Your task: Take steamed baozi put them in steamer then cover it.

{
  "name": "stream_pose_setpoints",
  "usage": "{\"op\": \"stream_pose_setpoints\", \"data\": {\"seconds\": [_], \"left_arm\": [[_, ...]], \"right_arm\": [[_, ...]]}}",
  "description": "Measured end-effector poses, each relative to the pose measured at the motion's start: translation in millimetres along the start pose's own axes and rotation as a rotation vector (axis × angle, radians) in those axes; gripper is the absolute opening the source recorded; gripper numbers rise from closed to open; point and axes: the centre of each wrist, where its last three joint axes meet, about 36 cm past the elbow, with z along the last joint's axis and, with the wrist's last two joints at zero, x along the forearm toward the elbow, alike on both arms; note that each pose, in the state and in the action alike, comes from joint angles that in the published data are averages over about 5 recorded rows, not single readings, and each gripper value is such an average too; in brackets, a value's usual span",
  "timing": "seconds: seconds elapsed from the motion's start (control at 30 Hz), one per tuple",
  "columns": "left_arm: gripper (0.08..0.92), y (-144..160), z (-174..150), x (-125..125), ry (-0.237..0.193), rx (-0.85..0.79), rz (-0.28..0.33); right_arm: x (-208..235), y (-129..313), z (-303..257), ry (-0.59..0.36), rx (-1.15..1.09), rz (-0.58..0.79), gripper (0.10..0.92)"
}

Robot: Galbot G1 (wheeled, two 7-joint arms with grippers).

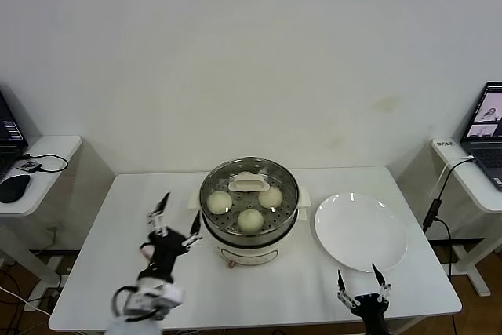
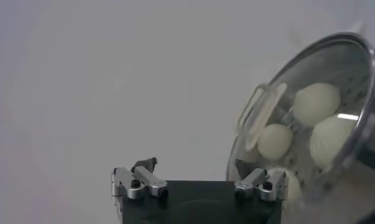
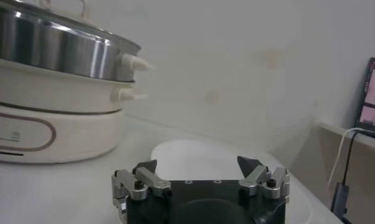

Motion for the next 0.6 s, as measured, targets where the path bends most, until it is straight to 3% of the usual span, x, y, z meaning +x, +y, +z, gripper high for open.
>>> {"op": "stream_pose_setpoints", "data": {"seconds": [0.27, 0.6], "left_arm": [[0.823, 10, 45, 31, 0.057, 0.39, -0.069], [0.823, 7, 85, 48, 0.099, 0.621, -0.139]], "right_arm": [[10, -11, -9, 0.013, -0.017, -0.028, 0.823], [16, -12, -17, 0.024, -0.032, -0.063, 0.823]]}}
